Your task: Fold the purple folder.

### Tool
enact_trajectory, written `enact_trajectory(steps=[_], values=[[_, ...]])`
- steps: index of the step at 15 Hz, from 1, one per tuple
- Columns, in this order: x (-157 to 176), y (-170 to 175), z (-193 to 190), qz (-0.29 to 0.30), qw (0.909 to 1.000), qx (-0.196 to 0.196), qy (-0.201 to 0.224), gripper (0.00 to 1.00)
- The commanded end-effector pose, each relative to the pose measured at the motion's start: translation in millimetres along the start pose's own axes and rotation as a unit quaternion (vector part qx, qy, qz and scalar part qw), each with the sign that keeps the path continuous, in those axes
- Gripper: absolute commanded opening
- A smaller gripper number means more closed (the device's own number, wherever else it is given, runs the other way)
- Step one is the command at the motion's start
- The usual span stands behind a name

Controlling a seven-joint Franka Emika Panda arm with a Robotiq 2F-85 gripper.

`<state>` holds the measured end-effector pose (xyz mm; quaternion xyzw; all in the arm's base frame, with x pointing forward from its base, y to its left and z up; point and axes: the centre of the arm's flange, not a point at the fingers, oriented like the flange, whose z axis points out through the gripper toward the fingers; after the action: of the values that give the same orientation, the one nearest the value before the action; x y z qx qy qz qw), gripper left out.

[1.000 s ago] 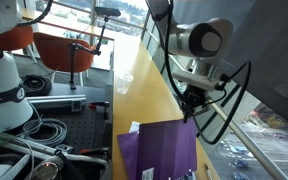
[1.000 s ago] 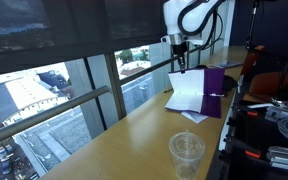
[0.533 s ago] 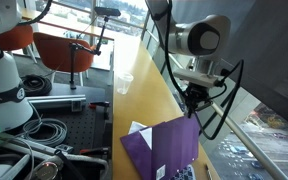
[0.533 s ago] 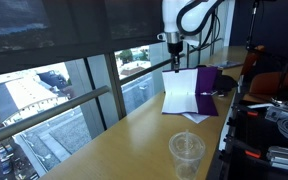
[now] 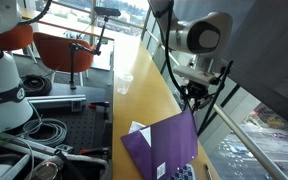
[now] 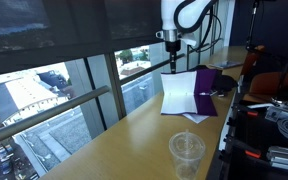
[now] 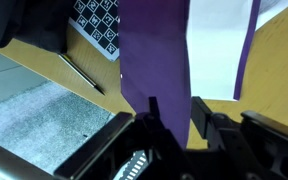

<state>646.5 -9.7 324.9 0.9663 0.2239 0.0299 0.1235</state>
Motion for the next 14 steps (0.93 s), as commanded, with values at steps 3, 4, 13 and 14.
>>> enact_trajectory(steps=[3,4,13,14], values=[[-7,26,-36,0.084,0.9911,0.095,0.042,0.83],[-12,31,-39,0.095,0.9887,0.107,0.044,0.92],[-74,83,-35,0.222,0.9627,0.143,-0.058,1.0],[-80,84,-36,0.232,0.9586,0.151,-0.069,1.0]])
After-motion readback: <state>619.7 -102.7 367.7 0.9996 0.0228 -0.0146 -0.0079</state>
